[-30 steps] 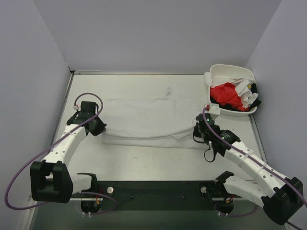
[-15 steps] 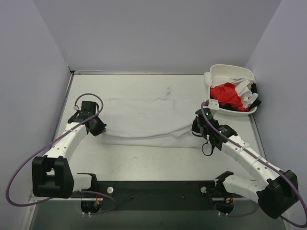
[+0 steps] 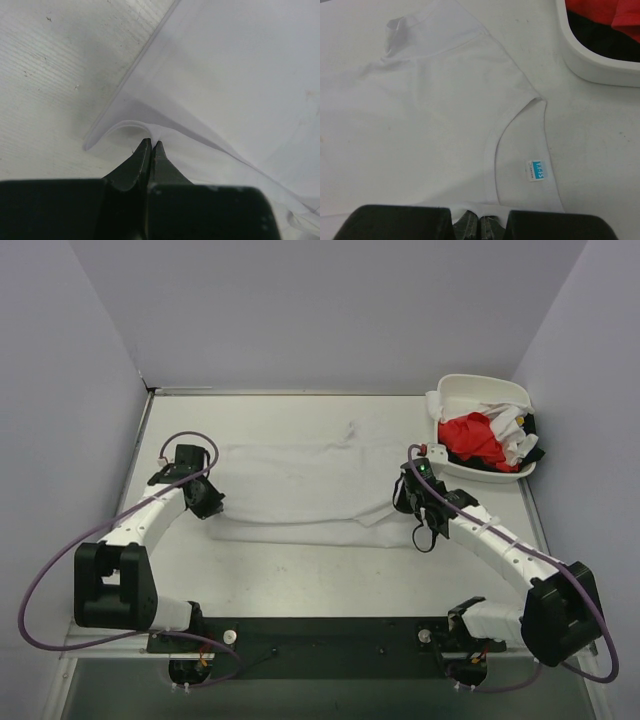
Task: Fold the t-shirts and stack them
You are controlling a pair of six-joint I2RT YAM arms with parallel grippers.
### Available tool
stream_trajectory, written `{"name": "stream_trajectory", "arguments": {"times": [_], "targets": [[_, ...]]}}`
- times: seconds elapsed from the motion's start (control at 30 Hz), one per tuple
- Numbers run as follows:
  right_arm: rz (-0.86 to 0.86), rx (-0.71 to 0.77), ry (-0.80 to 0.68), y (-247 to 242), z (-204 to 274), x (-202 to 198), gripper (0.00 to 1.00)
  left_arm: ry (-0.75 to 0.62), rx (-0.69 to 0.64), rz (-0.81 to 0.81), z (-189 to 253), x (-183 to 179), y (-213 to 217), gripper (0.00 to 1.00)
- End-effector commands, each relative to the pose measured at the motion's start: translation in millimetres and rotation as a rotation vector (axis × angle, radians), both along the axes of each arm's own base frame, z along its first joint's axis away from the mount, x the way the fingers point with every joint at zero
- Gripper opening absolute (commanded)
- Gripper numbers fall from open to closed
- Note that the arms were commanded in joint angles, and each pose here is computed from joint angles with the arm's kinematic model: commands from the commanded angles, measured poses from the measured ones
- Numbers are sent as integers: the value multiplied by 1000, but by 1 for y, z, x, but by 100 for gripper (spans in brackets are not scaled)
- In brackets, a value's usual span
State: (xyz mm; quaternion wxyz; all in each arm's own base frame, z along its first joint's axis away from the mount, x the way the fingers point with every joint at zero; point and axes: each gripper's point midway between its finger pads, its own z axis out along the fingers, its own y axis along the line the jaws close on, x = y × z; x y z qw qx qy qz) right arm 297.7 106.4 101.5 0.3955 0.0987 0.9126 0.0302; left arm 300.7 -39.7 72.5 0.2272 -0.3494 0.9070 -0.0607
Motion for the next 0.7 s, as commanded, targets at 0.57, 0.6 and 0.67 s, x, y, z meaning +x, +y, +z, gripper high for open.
{"name": "stream_trajectory", "arguments": {"times": [0.57,0.6,0.67], "targets": [[-15,32,50,18,-16,72,43,-48,18,36,1,26,0,0],[-14,31,52,18,-17,74,51,-49,20,36,2,26,0,0],[-17,21,62,17,-22,79,70,-51,21,33,2,26,-1,20]]}}
